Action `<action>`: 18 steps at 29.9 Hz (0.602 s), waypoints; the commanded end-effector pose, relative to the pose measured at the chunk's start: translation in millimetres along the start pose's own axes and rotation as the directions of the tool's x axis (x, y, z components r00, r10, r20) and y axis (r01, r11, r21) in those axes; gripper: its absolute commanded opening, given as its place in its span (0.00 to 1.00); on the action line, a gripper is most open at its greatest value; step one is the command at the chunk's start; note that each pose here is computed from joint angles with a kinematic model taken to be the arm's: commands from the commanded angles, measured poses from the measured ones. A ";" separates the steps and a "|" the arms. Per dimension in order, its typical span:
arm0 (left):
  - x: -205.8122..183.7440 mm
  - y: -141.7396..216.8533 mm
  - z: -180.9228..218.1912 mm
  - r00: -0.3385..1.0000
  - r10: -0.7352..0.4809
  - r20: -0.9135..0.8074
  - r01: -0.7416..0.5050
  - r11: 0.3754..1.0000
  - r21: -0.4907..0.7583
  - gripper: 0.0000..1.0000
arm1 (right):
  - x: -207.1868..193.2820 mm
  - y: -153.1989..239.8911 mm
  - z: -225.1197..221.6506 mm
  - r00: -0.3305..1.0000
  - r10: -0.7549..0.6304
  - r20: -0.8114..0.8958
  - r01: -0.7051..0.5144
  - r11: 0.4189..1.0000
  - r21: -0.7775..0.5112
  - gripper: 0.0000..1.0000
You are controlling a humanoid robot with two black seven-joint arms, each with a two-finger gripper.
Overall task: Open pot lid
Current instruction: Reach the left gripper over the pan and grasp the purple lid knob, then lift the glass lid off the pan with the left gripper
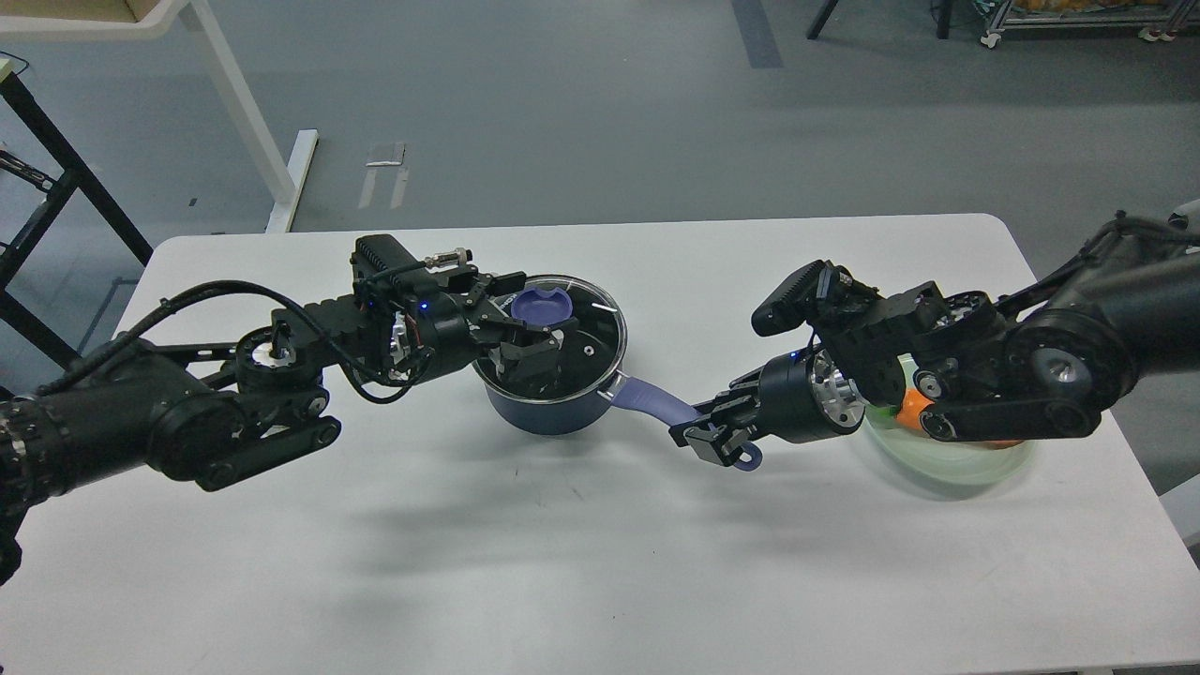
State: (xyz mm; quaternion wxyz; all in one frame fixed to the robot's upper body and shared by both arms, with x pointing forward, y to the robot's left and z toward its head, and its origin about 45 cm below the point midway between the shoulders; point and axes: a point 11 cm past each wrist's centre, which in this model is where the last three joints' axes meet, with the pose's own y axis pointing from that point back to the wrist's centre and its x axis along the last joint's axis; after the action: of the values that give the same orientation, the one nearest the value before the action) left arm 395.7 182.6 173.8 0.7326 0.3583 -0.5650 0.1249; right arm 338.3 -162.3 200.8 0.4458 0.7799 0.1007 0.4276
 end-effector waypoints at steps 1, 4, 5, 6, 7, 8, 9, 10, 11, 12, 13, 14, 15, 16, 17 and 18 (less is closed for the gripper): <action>0.4 0.1 -0.5 1.000 0.001 -0.001 -0.001 1.000 0.000 0.58 | -1.0 -0.4 0.0 1.000 -0.001 0.002 0.001 1.000 0.001 0.17; -1.1 0.3 -0.3 1.000 -0.001 -0.003 0.001 1.000 0.000 0.50 | -1.0 -0.4 0.0 1.000 -0.001 0.002 0.001 1.000 0.001 0.17; -1.1 0.3 -0.3 1.000 -0.001 -0.003 0.001 1.000 0.000 0.49 | -0.9 -0.4 0.0 1.000 -0.001 0.003 0.001 1.000 0.001 0.17; -1.1 0.3 -0.3 1.000 -0.001 -0.003 0.001 1.000 0.000 0.47 | -0.5 -0.5 -0.3 1.000 0.000 0.003 0.000 1.000 0.001 0.17; 0.9 -0.1 -0.1 1.000 0.002 0.000 -0.002 1.000 -0.001 0.45 | 0.8 -0.8 -1.1 1.000 0.004 0.003 -0.004 1.000 0.004 0.17; 2.6 -0.2 1.1 1.000 0.005 0.000 -0.005 1.000 -0.006 0.43 | 1.9 -1.0 -1.8 1.000 0.009 0.005 -0.009 1.000 0.007 0.17; 3.9 1.1 0.5 1.000 0.007 0.000 -0.007 1.000 -0.005 0.43 | 2.7 -0.8 -1.9 1.000 0.013 0.006 -0.013 1.000 0.007 0.17; 8.5 2.0 -0.5 1.000 0.020 -0.003 -0.020 1.000 -0.004 0.43 | 3.3 -0.9 -2.2 1.000 0.015 0.005 -0.015 1.000 0.008 0.17; 13.2 2.7 0.2 0.999 0.032 -0.004 -0.032 0.999 -0.008 0.43 | 3.2 -0.9 -2.2 1.000 0.014 0.006 -0.014 1.000 0.008 0.17; 17.9 5.1 -0.4 0.999 0.043 -0.011 -0.043 0.999 -0.011 0.43 | 3.5 -0.8 -1.8 1.000 0.015 0.005 -0.015 1.000 0.007 0.17; 24.2 12.5 -5.9 0.998 0.055 -0.020 -0.055 0.998 -0.005 0.43 | 3.6 -0.8 -1.8 1.000 0.016 0.005 -0.016 1.000 0.007 0.17; 29.9 21.6 -13.9 0.998 0.065 -0.025 -0.065 0.998 0.010 0.43 | 4.4 -0.5 -1.3 1.000 0.016 0.004 -0.016 1.000 0.005 0.18; 34.4 33.7 -23.1 0.997 0.072 -0.032 -0.071 0.997 0.030 0.43 | 4.9 0.1 -0.8 1.000 0.018 0.003 -0.018 1.000 0.004 0.18; 36.8 43.0 -29.4 0.996 0.077 -0.038 -0.075 0.996 0.046 0.43 | 5.4 0.7 0.5 1.000 0.020 0.004 -0.020 1.000 0.000 0.18; 37.4 53.9 -38.8 0.996 0.079 -0.044 -0.075 0.994 0.074 0.42 | 6.0 0.9 1.3 1.000 0.022 0.004 -0.022 1.000 -0.003 0.18; 37.8 64.2 -48.4 0.996 0.079 -0.045 -0.074 0.992 0.101 0.42 | 5.7 0.6 2.5 1.000 0.023 0.006 -0.023 1.000 -0.005 0.18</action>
State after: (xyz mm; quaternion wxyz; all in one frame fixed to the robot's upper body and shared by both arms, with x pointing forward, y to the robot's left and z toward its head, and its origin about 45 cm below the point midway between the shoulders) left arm 404.4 217.5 215.6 0.7302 0.3496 -0.5626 0.1673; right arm 340.7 -159.8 203.3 0.4411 0.7826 0.0933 0.4292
